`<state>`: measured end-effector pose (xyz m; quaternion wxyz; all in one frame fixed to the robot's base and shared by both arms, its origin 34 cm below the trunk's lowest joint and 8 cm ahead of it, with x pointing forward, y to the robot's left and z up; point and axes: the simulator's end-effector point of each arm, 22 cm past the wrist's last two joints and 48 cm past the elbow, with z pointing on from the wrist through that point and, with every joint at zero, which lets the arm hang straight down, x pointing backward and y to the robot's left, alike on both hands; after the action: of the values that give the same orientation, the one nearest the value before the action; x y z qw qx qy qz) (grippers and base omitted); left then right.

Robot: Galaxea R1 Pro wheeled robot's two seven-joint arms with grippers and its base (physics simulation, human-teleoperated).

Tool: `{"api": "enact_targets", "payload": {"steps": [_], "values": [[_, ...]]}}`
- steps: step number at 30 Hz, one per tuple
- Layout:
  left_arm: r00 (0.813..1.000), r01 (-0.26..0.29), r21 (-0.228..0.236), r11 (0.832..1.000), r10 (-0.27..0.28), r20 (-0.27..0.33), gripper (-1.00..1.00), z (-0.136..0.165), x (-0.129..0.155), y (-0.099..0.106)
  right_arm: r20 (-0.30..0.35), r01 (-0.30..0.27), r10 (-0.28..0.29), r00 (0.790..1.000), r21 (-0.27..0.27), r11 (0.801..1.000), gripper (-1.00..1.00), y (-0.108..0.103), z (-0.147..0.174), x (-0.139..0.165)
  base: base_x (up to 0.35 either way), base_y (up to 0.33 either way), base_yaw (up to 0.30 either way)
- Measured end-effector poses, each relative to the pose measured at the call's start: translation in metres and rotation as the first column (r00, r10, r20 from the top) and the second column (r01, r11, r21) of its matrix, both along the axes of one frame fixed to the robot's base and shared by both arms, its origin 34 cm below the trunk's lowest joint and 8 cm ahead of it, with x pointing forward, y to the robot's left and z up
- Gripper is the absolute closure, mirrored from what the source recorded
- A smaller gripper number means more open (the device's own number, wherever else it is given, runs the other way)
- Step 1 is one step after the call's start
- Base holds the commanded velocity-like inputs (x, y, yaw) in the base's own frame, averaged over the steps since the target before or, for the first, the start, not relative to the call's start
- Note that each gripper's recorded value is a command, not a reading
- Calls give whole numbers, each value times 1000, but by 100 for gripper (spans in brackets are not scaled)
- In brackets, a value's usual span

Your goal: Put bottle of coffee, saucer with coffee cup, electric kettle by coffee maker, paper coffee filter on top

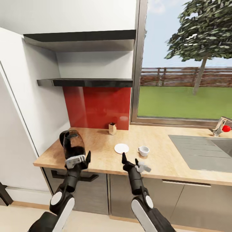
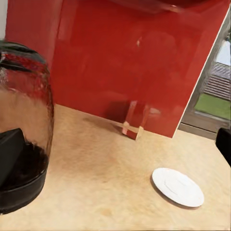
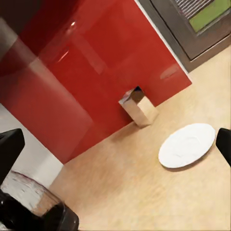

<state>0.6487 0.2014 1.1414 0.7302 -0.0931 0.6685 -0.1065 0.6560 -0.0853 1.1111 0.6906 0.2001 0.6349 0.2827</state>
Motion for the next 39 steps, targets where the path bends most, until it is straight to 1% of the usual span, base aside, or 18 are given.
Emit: {"api": "enact_targets", "payload": {"steps": [1, 4, 6, 8, 10, 13, 16, 19, 20, 23, 24, 25, 27, 29, 31, 34, 36, 39], "values": [[999, 16, 14, 1000, -15, -50, -100, 3, 13, -1, -24, -25, 25, 999, -21, 999, -100, -5, 18, 19, 0, 0, 0], [993, 45, 33, 998, -41, -113, -100, 8, 27, -7, -34, -59, 57, 998, -56, 997, -100, -16, 56, 42, 0, 0, 0], [988, 65, 31, 997, -60, -141, -100, 11, 33, -12, -22, -81, 79, 997, -109, 991, -100, -21, 86, 51, 0, 0, 0], [983, 88, 12, 996, -85, -163, -100, 18, 40, -17, -16, -107, 106, 994, -186, 977, -100, -19, 114, 56, 0, 0, 0], [970, 131, -31, 991, -135, -201, -100, 25, 49, -27, -33, -148, 145, 989, -261, 954, -100, -12, 138, 59, 0, 0, 0], [932, 217, -98, 971, -236, -274, -100, 39, 59, -48, -100, -224, 202, 974, -353, 908, -100, 1, 161, 68, 0, 0, 0], [907, 276, -122, 953, -300, -296, -100, 61, 67, -61, -155, -269, 224, 962, -416, 869, -100, 8, 179, 82, 0, 0, 0], [880, 323, -133, 937, -349, -321, -100, 82, 77, -69, -215, -301, 224, 951, -467, 832, -100, 9, 197, 103, 0, 0, 0], [870, 336, -136, 932, -363, -333, -100, 87, 80, -72, -233, -309, 221, 947, -476, 823, -100, 9, 200, 109, 0, 0, 0], [852, 361, -140, 922, -387, -352, -100, 103, 92, -75, -260, -318, 213, 942, -486, 814, -100, 7, 203, 119, 0, 0, 0], [838, 371, -168, 913, -408, -363, -100, 110, 101, -74, -267, -316, 207, 941, -480, 818, -100, 3, 206, 123, 0, 0, 0], [832, 375, -182, 909, -416, -366, -100, 111, 103, -74, -268, -316, 206, 941, -477, 820, -100, 2, 206, 123, 0, 0, 0], [790, 399, -266, 878, -476, -387, -100, 104, 106, -79, -265, -312, 206, 942, -469, 826, -100, -1, 210, 125, 0, 0, 0], [740, 420, -325, 847, -527, -417, -100, 92, 102, -85, -264, -312, 206, 942, -467, 827, -100, -2, 211, 125, 0, 0, 0], [711, 425, -349, 835, -546, -443, -100, 81, 98, -83, -264, -312, 206, 942, -466, 828, -100, -2, 211, 125, 0, 0, 0], [703, 416, -351, 839, -541, -461, -100, 73, 97, -72, -265, -311, 206, 942, -466, 828, -100, -2, 211, 125, 0, 0, 0], [707, 402, -344, 849, -526, -473, -100, 68, 97, -61, -270, -311, 202, 941, -465, 829, -100, -4, 208, 126, 25, 0, 0], [709, 392, -341, 854, -517, -480, -100, 65, 97, -57, -278, -313, 199, 940, -464, 829, -100, -5, 205, 126, 196, 0, 0]]}}
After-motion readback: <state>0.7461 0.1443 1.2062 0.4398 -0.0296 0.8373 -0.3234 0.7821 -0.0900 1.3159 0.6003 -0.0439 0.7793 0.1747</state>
